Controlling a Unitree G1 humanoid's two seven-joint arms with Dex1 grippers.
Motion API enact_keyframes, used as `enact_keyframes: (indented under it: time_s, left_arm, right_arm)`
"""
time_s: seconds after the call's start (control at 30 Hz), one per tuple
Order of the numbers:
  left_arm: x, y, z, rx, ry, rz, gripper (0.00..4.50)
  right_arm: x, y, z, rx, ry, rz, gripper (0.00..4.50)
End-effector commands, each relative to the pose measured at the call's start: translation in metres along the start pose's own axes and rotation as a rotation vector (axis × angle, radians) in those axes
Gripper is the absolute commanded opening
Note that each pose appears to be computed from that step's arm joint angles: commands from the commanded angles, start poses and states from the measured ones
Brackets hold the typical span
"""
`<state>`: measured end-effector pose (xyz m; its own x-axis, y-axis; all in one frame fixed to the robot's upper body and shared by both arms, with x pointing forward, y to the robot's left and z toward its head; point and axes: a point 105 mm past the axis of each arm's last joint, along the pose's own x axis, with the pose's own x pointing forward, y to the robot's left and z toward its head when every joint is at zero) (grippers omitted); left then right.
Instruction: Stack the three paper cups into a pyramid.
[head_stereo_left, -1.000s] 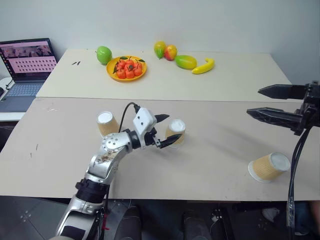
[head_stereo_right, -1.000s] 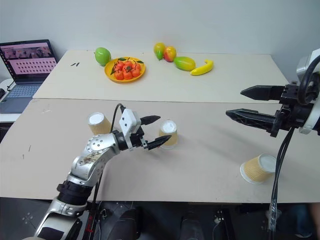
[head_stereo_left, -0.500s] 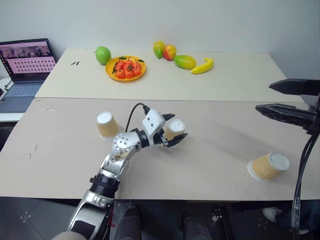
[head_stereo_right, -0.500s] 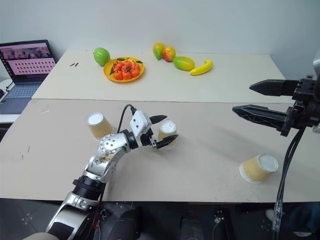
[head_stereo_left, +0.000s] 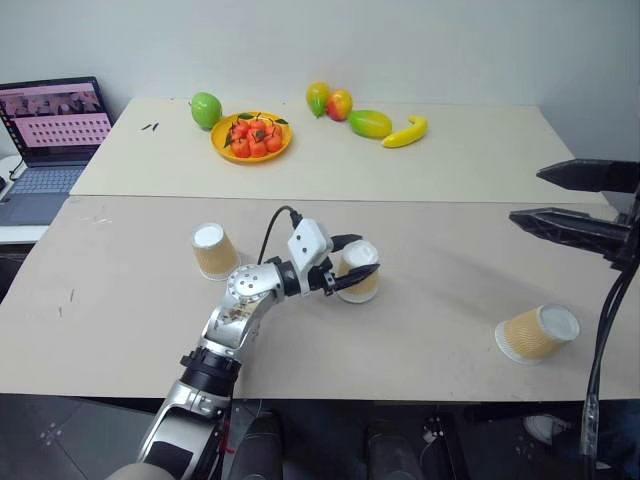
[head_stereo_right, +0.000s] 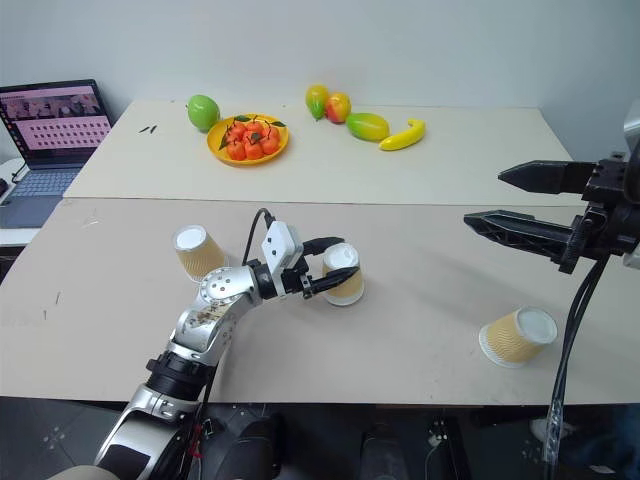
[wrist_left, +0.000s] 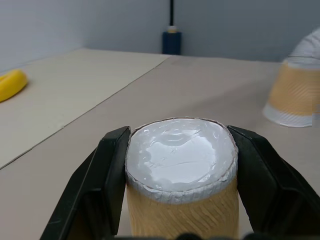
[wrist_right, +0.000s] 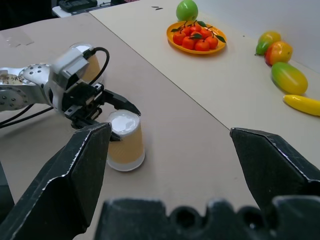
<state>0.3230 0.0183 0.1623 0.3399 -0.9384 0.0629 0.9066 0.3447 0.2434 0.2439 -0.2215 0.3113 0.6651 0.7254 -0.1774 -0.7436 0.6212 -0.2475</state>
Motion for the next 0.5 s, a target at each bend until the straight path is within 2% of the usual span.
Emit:
enact_keyframes:
  time_s: [0.03, 0.3, 0.5]
  left_arm:
    - [-0.001, -0.023, 0.003, 0.059, 0.018, -0.155, 2.59]
    - [0.003, -0.042, -0.004, 0.077, 0.035, -0.237, 2.59]
    - [0.007, -0.041, -0.009, 0.066, 0.038, -0.228, 2.59]
  right_arm:
    - [-0.003, 0.002, 0.009, -0.040, -0.044, -0.012, 4.50]
    - [-0.003, 0.005, 0.008, -0.036, -0.054, -0.019, 4.50]
    - [-0.002, 0.004, 0.007, -0.038, -0.058, -0.027, 4.50]
